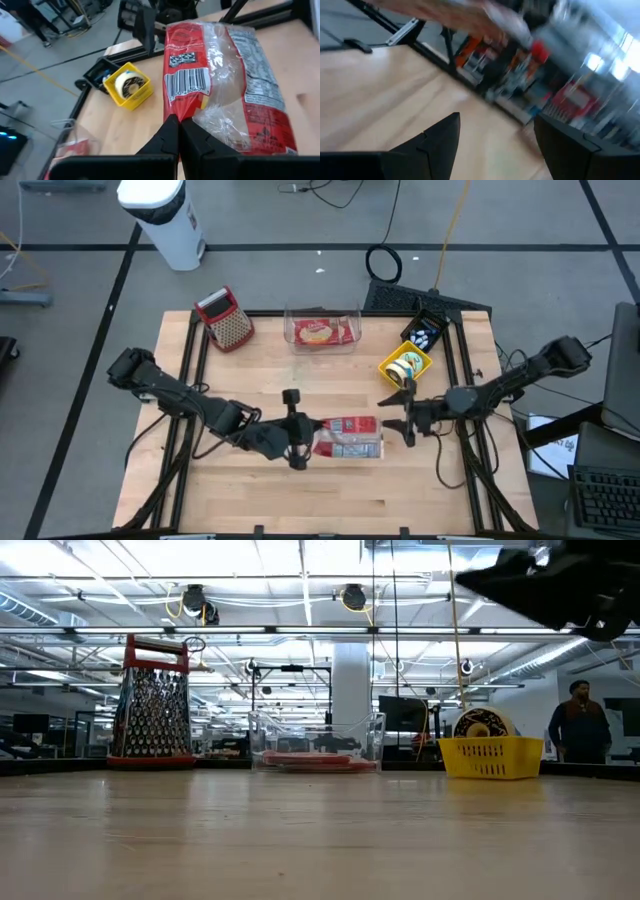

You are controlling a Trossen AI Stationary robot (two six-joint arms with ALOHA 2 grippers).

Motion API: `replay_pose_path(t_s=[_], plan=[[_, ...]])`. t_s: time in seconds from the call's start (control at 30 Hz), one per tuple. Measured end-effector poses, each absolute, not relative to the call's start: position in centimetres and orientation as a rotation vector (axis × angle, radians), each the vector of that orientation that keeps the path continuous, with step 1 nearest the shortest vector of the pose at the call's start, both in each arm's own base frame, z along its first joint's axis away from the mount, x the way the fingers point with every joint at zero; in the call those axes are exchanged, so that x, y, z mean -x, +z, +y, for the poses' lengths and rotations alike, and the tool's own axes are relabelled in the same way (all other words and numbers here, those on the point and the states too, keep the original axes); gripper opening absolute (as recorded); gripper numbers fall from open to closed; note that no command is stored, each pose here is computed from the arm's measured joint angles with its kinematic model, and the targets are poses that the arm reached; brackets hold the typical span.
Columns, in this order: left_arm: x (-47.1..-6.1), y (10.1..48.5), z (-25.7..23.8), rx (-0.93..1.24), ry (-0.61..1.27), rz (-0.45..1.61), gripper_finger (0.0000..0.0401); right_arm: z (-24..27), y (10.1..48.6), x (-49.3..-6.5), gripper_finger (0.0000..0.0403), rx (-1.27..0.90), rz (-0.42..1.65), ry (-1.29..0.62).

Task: Pick & Place Food Item
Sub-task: Put the red popcorn bag into the transparent bin

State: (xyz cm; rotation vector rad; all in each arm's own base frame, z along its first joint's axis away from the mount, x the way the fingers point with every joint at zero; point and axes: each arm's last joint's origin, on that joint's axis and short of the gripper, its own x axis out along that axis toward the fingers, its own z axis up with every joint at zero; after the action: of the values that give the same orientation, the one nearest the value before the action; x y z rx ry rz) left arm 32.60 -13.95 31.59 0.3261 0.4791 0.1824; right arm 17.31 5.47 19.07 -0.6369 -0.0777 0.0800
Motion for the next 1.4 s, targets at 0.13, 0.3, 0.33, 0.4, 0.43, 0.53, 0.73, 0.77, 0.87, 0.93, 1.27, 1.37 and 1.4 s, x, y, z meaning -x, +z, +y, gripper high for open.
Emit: replay_pose_path(t_s=[0.13,0.3,0.33,0.4,0.43,0.53,0.73,0.77,0.87,0.93,1.27,1.37,1.4], plan=[[-33.0,31.8,-13.4,-0.273,0.167,0.461,0.0002,6.4,19.9,-17.2,0.0242,0.868,-0.120,0.049],[-33.3,31.7,-12.5,-0.221,0.196,0.466,0.0002,7.6,20.5,-17.6,0.0242,1.063,-0.135,0.036],[-33.4,31.7,-12.3,-0.211,0.200,0.466,0.0001,7.8,20.7,-17.7,0.0242,1.089,-0.133,0.012],[-33.5,31.7,-12.0,-0.194,0.203,0.467,0.0001,8.0,21.0,-17.8,0.0242,1.154,-0.124,-0.041],[-33.6,31.7,-11.9,-0.187,0.204,0.467,0.0001,8.1,21.1,-17.7,0.0242,1.193,-0.125,-0.062],[-33.7,31.8,-11.7,-0.180,0.206,0.466,0.0001,8.3,21.5,-17.7,0.0242,1.263,-0.147,-0.142],[-33.7,31.8,-11.7,-0.166,0.209,0.465,0.0001,8.1,22.5,-17.4,0.0242,1.241,-0.171,-0.262],[-33.7,31.8,-11.7,-0.165,0.210,0.465,0.0001,8.2,22.5,-17.4,0.0242,1.234,-0.176,-0.260],[-33.7,31.8,-11.8,-0.165,0.209,0.465,0.0001,8.4,22.0,-17.5,0.0242,1.234,-0.179,-0.185],[-33.7,31.8,-11.7,-0.165,0.209,0.465,0.0001,8.7,21.4,-17.7,0.0242,1.252,-0.173,-0.090],[-33.9,31.7,-11.1,-0.131,0.194,0.473,0.0000,8.9,20.8,-17.8,0.0202,1.212,-0.164,-0.013],[-34.1,31.7,-10.7,-0.112,0.189,0.476,0.0000,8.9,20.8,-17.8,0.0156,1.174,-0.164,-0.010],[-34.1,31.7,-10.6,-0.108,0.186,0.477,0.0000,8.9,20.8,-17.8,0.0137,1.157,-0.163,-0.008]])
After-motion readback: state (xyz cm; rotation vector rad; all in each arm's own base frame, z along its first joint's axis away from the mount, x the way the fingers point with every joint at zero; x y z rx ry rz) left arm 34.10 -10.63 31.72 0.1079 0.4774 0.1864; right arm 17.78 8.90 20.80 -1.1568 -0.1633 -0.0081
